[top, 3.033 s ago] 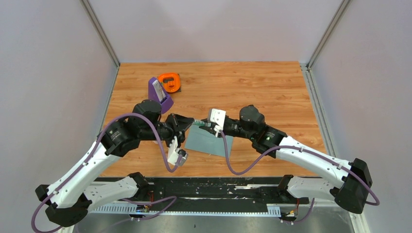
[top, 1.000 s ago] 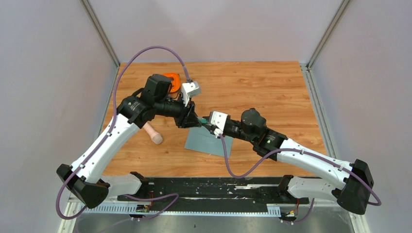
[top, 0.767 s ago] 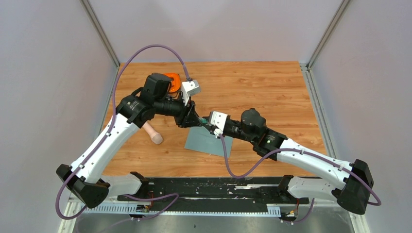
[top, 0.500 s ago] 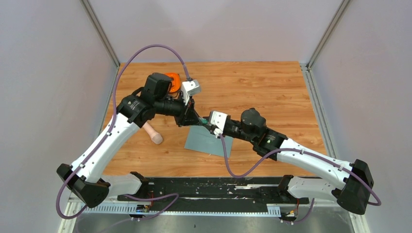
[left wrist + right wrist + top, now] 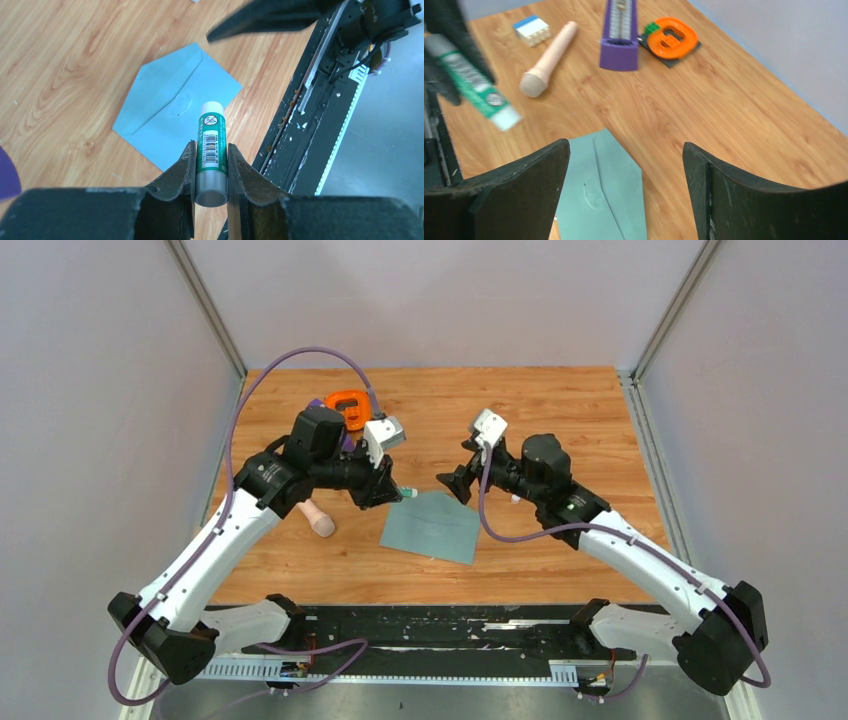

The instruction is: Place the letter into the envelope and seal it

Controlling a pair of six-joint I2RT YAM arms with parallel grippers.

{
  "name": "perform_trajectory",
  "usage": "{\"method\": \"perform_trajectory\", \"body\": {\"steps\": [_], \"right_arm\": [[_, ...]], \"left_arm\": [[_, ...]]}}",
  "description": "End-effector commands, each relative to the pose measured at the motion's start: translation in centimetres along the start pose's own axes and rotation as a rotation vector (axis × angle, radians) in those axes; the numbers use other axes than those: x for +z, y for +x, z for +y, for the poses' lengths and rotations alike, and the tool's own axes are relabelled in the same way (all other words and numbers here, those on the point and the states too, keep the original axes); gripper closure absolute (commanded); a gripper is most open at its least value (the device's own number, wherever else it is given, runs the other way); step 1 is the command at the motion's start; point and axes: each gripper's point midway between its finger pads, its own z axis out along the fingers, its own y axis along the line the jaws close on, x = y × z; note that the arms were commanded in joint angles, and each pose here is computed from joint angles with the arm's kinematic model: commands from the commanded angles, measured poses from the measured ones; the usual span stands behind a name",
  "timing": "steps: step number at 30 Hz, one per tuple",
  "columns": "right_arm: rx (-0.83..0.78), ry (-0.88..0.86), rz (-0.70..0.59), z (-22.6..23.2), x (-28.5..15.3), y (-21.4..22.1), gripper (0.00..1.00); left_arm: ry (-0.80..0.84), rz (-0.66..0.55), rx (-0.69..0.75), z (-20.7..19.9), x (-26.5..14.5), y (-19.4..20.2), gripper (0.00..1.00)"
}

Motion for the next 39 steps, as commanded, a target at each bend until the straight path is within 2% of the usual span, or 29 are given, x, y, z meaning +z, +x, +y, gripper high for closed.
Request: {"method": "perform_trajectory", "body": {"steps": [1,2,4,6,8,14,18,25,28,31,34,35,39], "right_arm": [[0.222,0.153,0.069,-3.4,-0.9,1.3,0.14],[0.29,0.195,0.112,-4.5,-1.2,2.7,0.12],[0.426,0.299,0.212,-7.0,-1.7,6.5,0.01],[0.523,0.388,0.318,-8.8,-2.5,10.1,0.0],[0.577,0.396,0.373,-9.1,-2.7,12.0,0.0],[0.594,0.38,0.403,-9.0,-2.1,13.2,0.01],[0.599,0.343,0.424,-8.5,-1.6,13.9,0.02],[0.612,0.178,0.478,-5.4,1.1,15.7,0.11],[0.623,0.086,0.51,-3.9,3.1,16.8,0.19],[0.643,0.061,0.524,-4.1,4.6,17.2,0.31],[0.646,0.056,0.528,-4.6,5.7,17.4,0.34],[0.649,0.051,0.53,-4.7,6.0,17.5,0.37],[0.676,0.015,0.568,-4.3,7.1,19.0,0.6]], "left_arm": [[-0.064,-0.015,0.02,0.9,-0.8,0.3,1.0],[-0.087,-0.009,0.02,1.3,-0.9,0.7,1.0],[-0.117,0.0,0.027,1.8,-1.1,1.4,1.0],[-0.134,-0.002,0.05,2.0,-1.3,2.0,1.0],[-0.14,-0.016,0.069,2.0,-1.5,2.3,1.0],[-0.16,-0.017,0.06,2.4,-1.1,3.4,1.0],[-0.195,0.047,0.032,3.3,-0.6,6.0,1.0],[-0.309,0.174,0.097,5.9,-1.0,9.5,1.0],[-0.308,0.244,0.149,6.5,-0.8,11.3,1.0],[-0.292,0.345,0.292,7.4,-1.0,13.5,1.0],[-0.257,0.46,0.401,8.2,-1.2,15.6,1.0],[-0.236,0.493,0.454,8.3,-1.4,16.1,1.0],[-0.178,0.562,0.502,8.5,-1.2,17.0,1.0]]}}
